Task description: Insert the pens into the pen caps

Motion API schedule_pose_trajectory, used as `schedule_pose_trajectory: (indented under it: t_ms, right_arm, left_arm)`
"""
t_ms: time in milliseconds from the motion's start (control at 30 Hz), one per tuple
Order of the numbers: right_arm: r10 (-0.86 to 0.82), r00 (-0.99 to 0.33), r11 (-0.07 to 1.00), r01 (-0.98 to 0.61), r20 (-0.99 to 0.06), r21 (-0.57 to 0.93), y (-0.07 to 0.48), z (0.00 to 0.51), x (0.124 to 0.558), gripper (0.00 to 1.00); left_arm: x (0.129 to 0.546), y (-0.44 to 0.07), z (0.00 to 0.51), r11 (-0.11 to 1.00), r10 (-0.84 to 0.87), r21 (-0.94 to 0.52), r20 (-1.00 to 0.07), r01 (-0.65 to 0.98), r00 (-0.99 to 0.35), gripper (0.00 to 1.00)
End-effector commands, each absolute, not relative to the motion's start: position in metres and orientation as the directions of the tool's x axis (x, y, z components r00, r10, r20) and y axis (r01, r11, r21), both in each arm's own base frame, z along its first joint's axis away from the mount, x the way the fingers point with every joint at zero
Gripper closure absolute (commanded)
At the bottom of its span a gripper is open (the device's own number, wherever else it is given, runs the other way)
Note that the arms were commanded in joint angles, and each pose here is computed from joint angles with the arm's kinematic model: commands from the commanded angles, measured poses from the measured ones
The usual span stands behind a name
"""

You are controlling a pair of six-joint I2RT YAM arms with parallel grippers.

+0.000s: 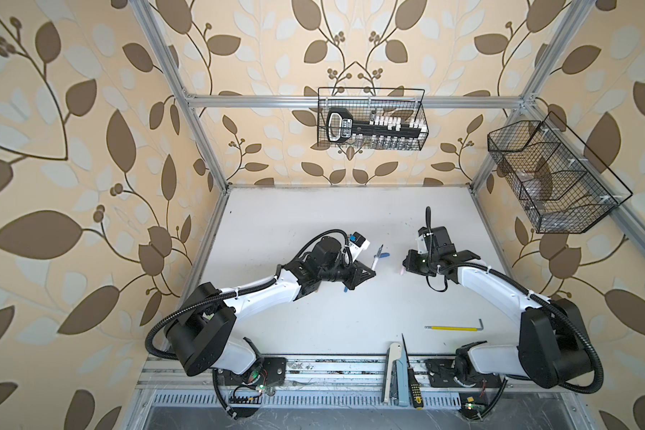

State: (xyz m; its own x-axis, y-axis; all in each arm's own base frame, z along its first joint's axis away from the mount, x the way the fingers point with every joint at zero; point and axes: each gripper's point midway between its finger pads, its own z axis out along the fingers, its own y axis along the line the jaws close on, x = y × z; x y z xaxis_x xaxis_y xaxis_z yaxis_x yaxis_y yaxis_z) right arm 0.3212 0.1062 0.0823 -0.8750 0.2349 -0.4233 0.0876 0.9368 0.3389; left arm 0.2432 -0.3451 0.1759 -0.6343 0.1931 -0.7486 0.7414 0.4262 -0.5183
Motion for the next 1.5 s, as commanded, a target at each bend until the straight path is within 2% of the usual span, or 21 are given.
schedule_pose_trajectory:
  t_ms: [0, 433, 700, 767, 867, 1000, 1367, 1467]
  right_arm:
    - [0.194, -0.896, 0.958, 0.084, -0.400, 0.276, 0.098, 0.075, 0.323, 0.83]
    - [0.070, -0.957, 0.993, 0.038, -0.281, 0.116, 0.099, 0.037, 0.336, 0.81]
    - [0.068, -0.951, 0.991, 0.029, -0.301, 0.130, 0.105, 0.042, 0.344, 0.76]
    - [0.063, -0.946, 0.990, 0.018, -0.317, 0.143, 0.109, 0.047, 0.345, 0.73]
    - [0.032, -0.938, 0.987, -0.025, -0.346, 0.158, 0.120, 0.054, 0.350, 0.63]
    - [-0.046, -0.948, 0.991, -0.084, -0.315, 0.108, 0.130, 0.048, 0.357, 0.54]
    - [-0.131, -0.967, 0.990, -0.141, -0.220, 0.030, 0.131, 0.021, 0.366, 0.52]
    - [-0.146, -0.964, 0.988, -0.155, -0.221, 0.025, 0.136, 0.022, 0.372, 0.52]
  left_arm:
    - [0.238, -0.348, 0.186, 0.397, 0.193, -0.500, -0.775, 0.770, -0.602, 1.00]
    - [0.238, -0.347, 0.187, 0.400, 0.192, -0.495, -0.778, 0.771, -0.599, 1.00]
    - [0.238, -0.346, 0.188, 0.403, 0.191, -0.491, -0.780, 0.772, -0.596, 1.00]
    - [0.238, -0.345, 0.188, 0.405, 0.191, -0.489, -0.781, 0.773, -0.595, 1.00]
    - [0.238, -0.345, 0.188, 0.407, 0.190, -0.487, -0.783, 0.773, -0.593, 1.00]
    - [0.238, -0.345, 0.188, 0.407, 0.192, -0.486, -0.782, 0.773, -0.592, 1.00]
    - [0.238, -0.344, 0.187, 0.413, 0.192, -0.480, -0.784, 0.774, -0.590, 1.00]
    - [0.238, -0.344, 0.188, 0.413, 0.192, -0.479, -0.785, 0.774, -0.589, 1.00]
